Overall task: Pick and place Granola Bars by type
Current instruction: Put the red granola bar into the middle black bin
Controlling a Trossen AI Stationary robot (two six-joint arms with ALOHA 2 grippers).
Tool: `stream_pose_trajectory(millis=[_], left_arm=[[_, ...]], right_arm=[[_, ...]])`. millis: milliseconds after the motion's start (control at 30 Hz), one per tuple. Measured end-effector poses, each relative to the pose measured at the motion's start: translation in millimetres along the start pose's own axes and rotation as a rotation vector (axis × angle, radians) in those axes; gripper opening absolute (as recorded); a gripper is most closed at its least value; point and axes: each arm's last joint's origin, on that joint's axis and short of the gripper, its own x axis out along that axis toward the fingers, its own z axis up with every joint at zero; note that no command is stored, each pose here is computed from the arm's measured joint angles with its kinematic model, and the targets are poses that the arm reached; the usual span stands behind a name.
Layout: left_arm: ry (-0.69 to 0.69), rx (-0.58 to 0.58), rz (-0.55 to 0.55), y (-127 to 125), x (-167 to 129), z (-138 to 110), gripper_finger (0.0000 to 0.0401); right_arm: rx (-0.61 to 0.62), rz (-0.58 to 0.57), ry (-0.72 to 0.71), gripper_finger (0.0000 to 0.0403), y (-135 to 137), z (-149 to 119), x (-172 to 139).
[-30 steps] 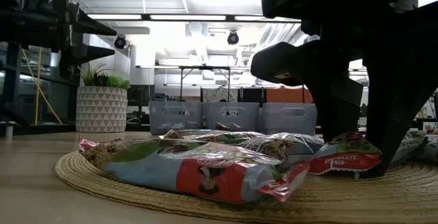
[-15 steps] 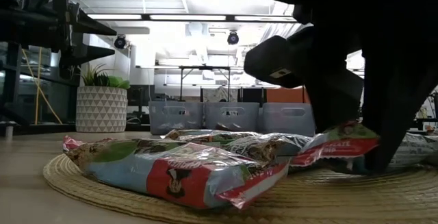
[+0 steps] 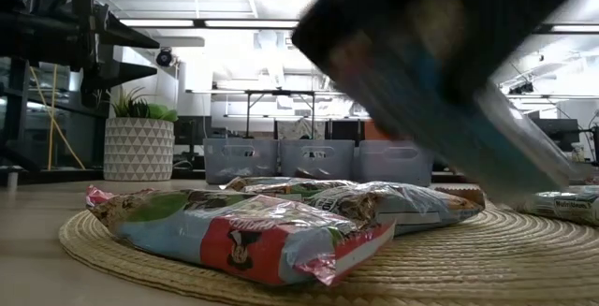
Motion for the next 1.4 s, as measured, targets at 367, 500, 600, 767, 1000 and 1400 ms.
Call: stream_pose_trajectory(millis=[367, 500, 600, 767, 1000, 1400], left_arm=[[0.0, 0.0, 0.001, 0.0, 0.0, 0.0, 0.0211], [0.0, 0.0, 0.0, 0.0, 0.0, 0.0, 0.0211], [0.0, 0.0, 0.0, 0.0, 0.0, 0.0, 0.0211], [0.0, 0.0, 0.0, 0.0, 0.0, 0.0, 0.0211], [0.001, 0.0, -0.001, 0.0, 0.0, 0.0, 0.0211], [0.001, 0.0, -0.002, -0.1, 0.0, 0.0, 0.0211]], right_arm=[[-0.028, -0.07, -0.516, 0.0074, -9.0, 56.3, -70.7], [-0.041, -0.102, -0.701, 0.0074, -9.2, 71.6, -100.5], [-0.05, -0.105, -0.818, 0.0074, -9.1, 79.8, -120.1], [-0.074, -0.137, -0.96, 0.0074, -4.6, 87.8, -146.2], [-0.084, -0.316, -1.083, 0.0074, -6.4, 92.5, -172.1], [0.046, -0.741, -1.324, 0.0074, -37.6, 96.2, -223.3]])
